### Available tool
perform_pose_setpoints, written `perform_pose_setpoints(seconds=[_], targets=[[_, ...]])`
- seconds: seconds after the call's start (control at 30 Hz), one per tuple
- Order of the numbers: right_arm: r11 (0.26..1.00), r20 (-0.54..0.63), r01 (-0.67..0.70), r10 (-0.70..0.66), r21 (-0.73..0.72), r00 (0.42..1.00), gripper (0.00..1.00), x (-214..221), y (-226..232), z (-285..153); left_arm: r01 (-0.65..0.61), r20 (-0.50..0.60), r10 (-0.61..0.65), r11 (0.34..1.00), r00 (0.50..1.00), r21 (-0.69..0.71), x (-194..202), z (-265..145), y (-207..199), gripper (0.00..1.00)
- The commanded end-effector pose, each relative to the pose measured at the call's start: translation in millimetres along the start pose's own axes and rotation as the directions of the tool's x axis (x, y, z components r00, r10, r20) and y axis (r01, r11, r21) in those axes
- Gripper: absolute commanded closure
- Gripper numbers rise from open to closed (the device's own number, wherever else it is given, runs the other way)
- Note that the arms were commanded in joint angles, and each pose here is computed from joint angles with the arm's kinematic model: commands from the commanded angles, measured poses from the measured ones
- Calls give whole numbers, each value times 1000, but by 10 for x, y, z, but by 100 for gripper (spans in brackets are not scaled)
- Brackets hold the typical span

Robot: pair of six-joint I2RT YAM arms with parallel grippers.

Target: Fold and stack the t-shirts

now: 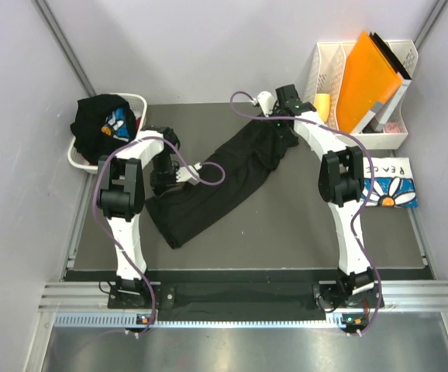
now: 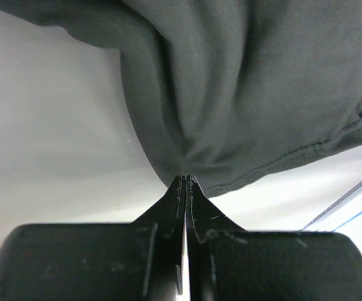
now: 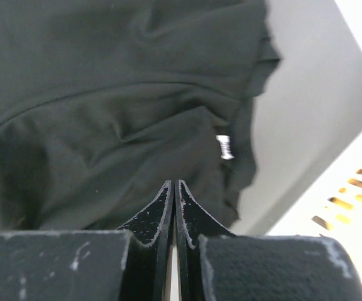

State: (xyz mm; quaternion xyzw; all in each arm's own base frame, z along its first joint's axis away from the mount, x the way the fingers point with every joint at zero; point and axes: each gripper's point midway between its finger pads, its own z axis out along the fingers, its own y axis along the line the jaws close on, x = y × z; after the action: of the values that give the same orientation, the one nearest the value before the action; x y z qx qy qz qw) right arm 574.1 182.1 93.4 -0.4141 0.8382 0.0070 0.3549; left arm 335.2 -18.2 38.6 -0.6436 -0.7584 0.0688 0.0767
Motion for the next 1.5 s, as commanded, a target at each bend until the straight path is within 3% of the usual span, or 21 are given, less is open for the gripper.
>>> perform_pose_setpoints(seconds=[0.0,0.7,0.93,1.2,1.47], targets=[[1000,15,0,0,-15,1000,100,-35,51,107,-5,32,5,1000,999,5,-77,-59,45,100],[999,-118,2,3,45,993,100,478,-105,170,43,15,-43,999,999,9,-127,241,107,100],[997,-142,-7,18,78,990,100,615,-270,137,84,-40,-83,996,996,16,-17,308,32,100],[992,-161,-18,38,123,986,100,706,-452,154,114,-189,-115,993,975,-16,379,434,-41,100],[993,-197,-23,46,114,979,100,892,-455,209,169,-213,-178,984,961,-58,536,426,27,100]])
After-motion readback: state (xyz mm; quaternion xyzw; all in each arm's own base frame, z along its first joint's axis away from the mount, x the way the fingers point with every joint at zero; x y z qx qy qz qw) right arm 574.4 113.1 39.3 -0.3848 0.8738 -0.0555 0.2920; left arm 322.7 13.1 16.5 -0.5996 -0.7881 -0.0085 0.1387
